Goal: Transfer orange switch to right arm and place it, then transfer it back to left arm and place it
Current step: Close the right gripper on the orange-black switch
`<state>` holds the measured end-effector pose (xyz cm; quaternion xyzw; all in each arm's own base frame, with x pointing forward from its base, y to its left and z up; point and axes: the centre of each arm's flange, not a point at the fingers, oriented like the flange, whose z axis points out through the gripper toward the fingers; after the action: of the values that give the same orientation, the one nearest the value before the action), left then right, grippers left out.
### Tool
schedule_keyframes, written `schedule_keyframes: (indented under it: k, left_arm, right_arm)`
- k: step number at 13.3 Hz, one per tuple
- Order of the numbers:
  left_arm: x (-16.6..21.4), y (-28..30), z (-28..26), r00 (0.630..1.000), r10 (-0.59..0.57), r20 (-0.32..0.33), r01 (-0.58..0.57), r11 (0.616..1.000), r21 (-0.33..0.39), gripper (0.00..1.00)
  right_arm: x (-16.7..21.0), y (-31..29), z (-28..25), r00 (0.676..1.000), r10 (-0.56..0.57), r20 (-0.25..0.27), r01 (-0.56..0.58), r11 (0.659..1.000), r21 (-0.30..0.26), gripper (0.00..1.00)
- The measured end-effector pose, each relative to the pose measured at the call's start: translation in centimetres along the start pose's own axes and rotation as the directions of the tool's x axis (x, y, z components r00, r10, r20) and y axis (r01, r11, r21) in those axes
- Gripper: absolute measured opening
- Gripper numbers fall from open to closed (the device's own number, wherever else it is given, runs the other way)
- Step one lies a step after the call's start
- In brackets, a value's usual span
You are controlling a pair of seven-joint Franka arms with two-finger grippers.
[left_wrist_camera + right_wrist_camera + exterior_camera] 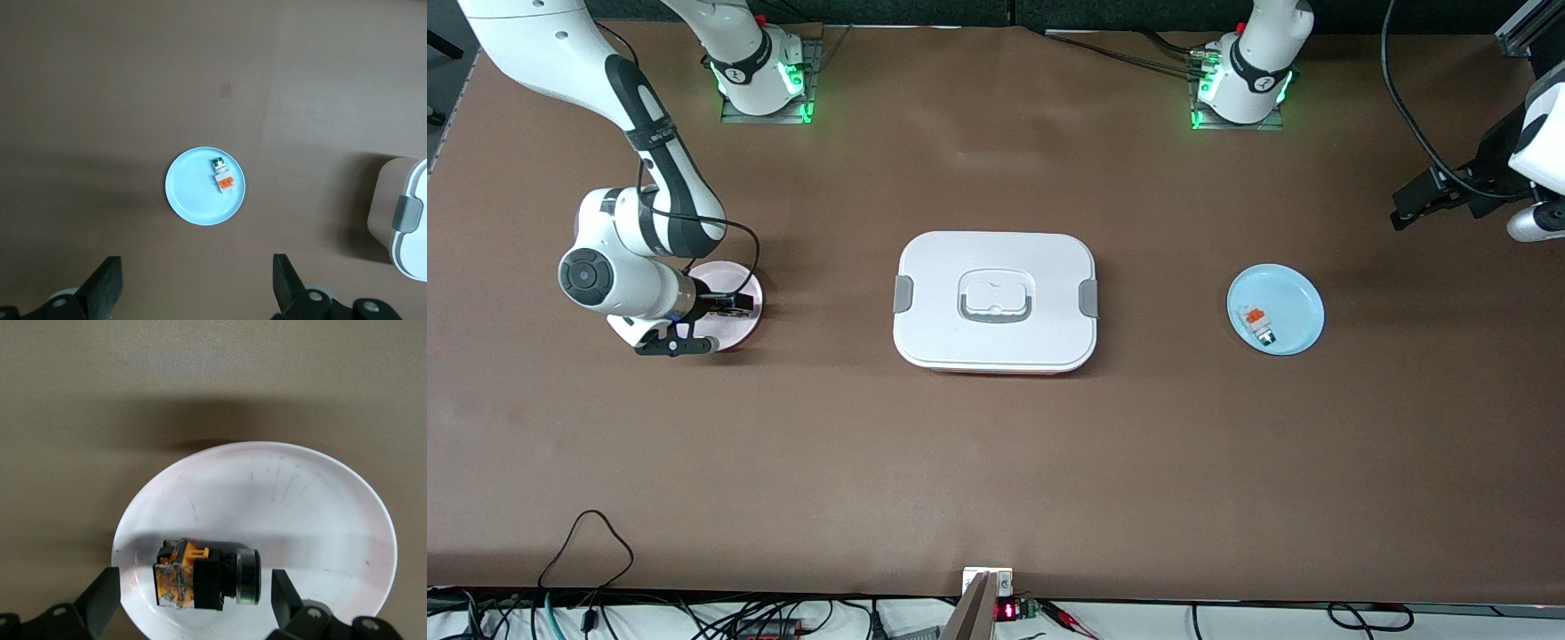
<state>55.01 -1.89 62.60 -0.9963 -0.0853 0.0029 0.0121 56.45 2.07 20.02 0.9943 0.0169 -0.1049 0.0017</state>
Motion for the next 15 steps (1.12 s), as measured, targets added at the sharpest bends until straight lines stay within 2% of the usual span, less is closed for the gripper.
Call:
schedule_keyframes:
  k: [7,15]
  left_arm:
    - [0.0,0.0,0.1,1.0,0.0,0.001,0.0,1.0,0.0,0.99]
    - [0.1,0.0,0.1,1.0,0.0,0.002,0.0,1.0,0.0,0.99]
  right_arm:
    - [-0.9,0.1,2.2,1.0,-0.025,-0.009,0.025,1.0,-0.005,1.0]
    - [-1.0,1.2,2.4,0.999,-0.045,-0.009,0.045,0.999,-0.006,1.0]
